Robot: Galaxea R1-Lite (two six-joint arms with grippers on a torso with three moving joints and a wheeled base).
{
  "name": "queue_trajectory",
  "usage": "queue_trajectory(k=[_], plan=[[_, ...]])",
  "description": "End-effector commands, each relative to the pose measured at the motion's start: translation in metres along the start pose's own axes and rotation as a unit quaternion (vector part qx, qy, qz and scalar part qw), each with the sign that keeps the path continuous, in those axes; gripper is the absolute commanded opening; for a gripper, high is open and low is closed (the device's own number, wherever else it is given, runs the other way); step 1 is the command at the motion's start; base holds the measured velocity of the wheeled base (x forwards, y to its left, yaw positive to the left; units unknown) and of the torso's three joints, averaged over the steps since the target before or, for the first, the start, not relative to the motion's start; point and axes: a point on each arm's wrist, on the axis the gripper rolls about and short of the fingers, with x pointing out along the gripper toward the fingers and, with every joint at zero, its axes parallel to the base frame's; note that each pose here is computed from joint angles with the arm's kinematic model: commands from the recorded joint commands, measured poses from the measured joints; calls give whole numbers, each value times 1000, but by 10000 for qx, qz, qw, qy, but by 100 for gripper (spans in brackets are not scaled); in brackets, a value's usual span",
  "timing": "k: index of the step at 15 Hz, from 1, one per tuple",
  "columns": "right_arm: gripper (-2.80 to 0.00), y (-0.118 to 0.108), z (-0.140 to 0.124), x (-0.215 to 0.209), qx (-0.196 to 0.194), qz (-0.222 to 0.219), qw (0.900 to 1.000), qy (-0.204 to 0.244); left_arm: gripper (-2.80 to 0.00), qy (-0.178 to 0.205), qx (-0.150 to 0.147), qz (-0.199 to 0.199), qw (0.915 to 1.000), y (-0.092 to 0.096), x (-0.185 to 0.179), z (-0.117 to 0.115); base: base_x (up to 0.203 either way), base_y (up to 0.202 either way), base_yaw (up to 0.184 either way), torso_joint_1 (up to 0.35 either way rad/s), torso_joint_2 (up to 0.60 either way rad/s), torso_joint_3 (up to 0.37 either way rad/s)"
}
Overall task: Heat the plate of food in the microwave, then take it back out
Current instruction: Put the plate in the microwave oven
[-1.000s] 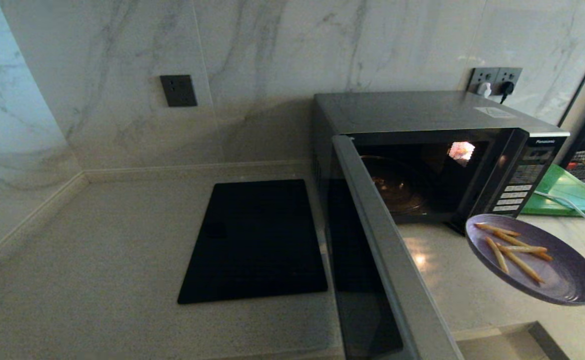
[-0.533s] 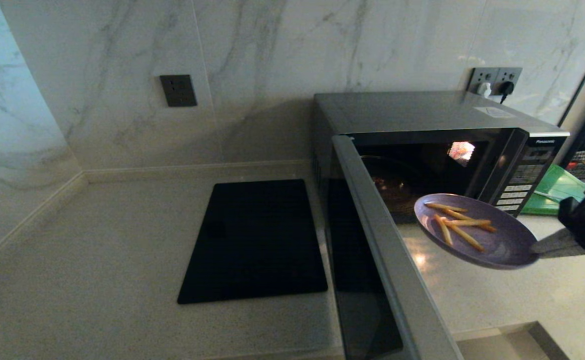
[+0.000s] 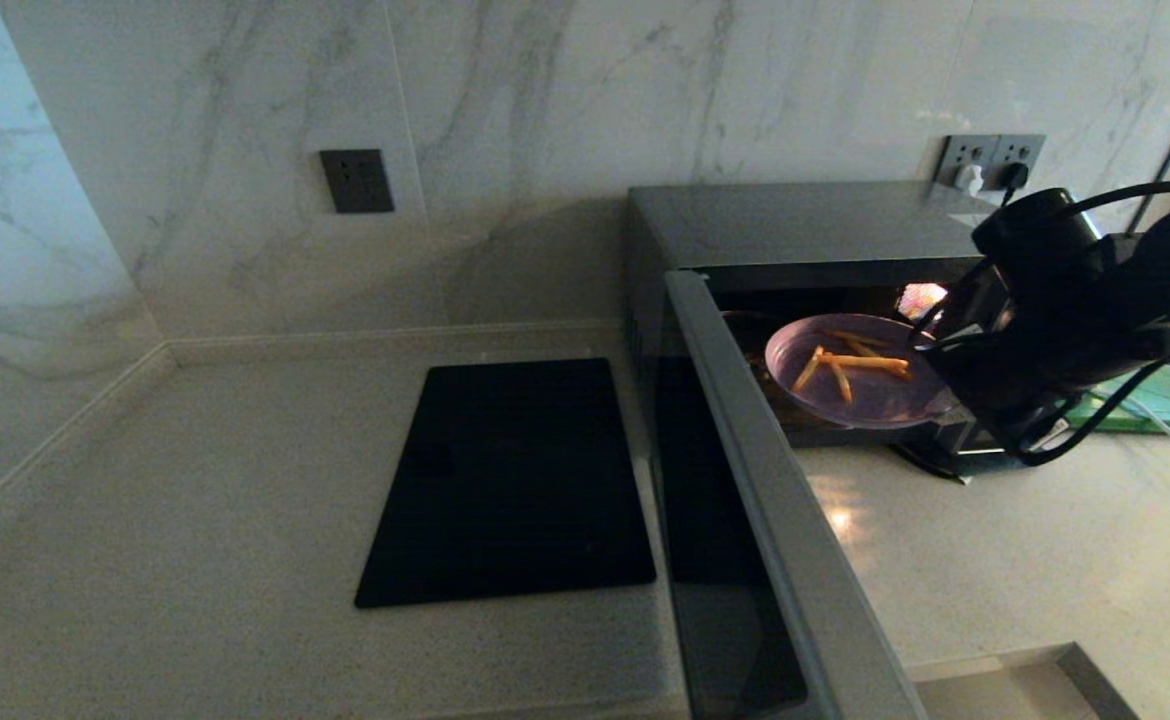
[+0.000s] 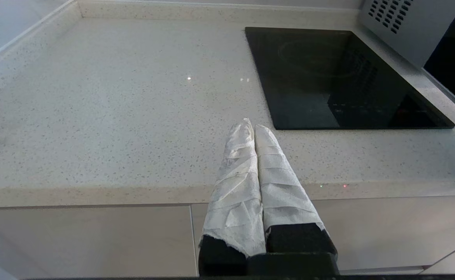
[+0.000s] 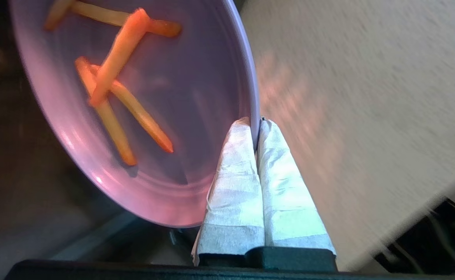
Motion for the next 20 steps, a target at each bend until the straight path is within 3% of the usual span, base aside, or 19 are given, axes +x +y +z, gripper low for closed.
queue_trajectory(k=[1, 6, 8, 12, 20], plan=[[-280, 12, -6, 33, 48, -209, 9997, -97, -280, 5, -3, 4, 10000, 0, 0, 0, 0, 0, 0, 0, 0, 0], [-280, 32, -4, 54, 232, -1, 9996, -131, -280, 5, -3, 4, 10000, 0, 0, 0, 0, 0, 0, 0, 0, 0], [-280, 38, -6, 56, 234, 192, 9993, 233, -280, 5, -3, 4, 10000, 0, 0, 0, 0, 0, 0, 0, 0, 0], [-280, 29, -15, 76, 179, -4, 9964, 828, -280, 5, -3, 4, 10000, 0, 0, 0, 0, 0, 0, 0, 0, 0], [-280, 29, -10, 91, 157, -43, 9961, 870, -280, 5, -3, 4, 10000, 0, 0, 0, 0, 0, 0, 0, 0, 0]])
